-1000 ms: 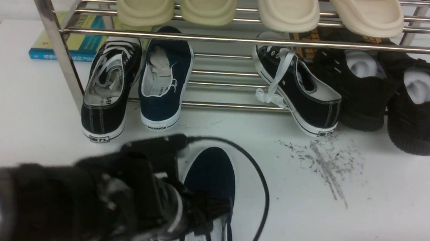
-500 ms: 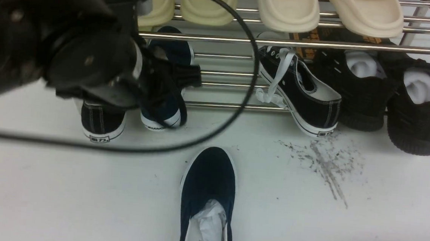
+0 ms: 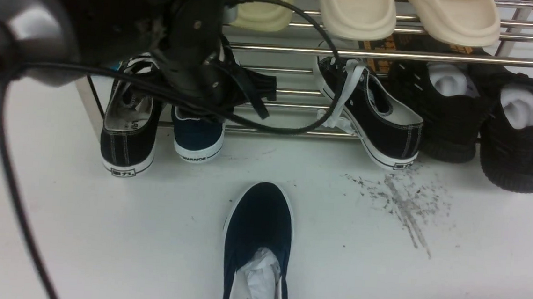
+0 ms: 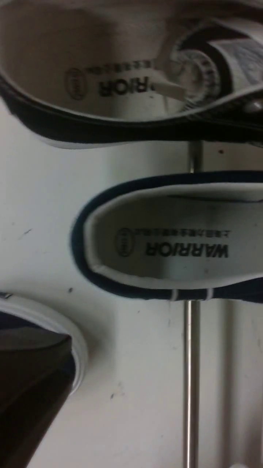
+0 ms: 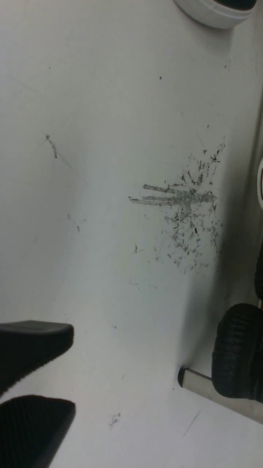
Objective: Take the shoes off the shelf with your hand on the white table.
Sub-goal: 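Grasp the leftmost shoe on the bottom shelf of the shoe rack with the left gripper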
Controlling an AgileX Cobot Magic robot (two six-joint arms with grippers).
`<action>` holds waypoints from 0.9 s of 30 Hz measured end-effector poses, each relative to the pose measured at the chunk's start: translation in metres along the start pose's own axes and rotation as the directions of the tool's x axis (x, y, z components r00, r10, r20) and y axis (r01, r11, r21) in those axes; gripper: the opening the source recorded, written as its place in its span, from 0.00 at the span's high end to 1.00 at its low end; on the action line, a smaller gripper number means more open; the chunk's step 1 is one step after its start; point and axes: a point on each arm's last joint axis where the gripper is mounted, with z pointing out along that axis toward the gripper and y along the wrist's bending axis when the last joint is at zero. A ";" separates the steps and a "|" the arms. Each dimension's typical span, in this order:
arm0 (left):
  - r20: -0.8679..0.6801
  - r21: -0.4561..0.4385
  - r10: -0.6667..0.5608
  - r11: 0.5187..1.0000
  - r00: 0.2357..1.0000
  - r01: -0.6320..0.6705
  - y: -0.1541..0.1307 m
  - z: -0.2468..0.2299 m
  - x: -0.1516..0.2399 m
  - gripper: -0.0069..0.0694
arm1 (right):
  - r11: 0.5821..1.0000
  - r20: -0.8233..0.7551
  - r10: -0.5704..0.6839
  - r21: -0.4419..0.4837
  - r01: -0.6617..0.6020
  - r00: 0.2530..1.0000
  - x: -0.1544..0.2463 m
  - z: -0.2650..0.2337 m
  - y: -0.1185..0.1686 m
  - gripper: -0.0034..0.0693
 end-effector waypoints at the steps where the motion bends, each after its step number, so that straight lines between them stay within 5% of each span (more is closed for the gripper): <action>1: -0.003 -0.003 0.003 1.000 1.000 -0.003 -0.001 0.003 0.000 0.70 | 1.000 0.000 0.000 0.000 0.000 1.000 0.000 0.000 0.000 0.62; 3: 0.012 -0.025 0.035 0.999 0.999 -0.035 -0.003 0.020 0.000 0.54 | 1.000 0.000 0.000 0.000 0.000 1.000 0.000 0.000 0.000 0.62; 10: 0.089 -0.059 0.093 0.994 0.992 -0.088 -0.006 0.041 -0.005 0.30 | 1.000 0.000 0.000 0.000 0.000 1.000 0.000 0.000 0.000 0.62; 27: 0.085 -0.141 0.161 0.979 0.983 -0.148 -0.003 0.061 -0.004 0.28 | 1.000 0.000 0.000 0.000 0.000 1.000 0.000 0.000 0.000 0.62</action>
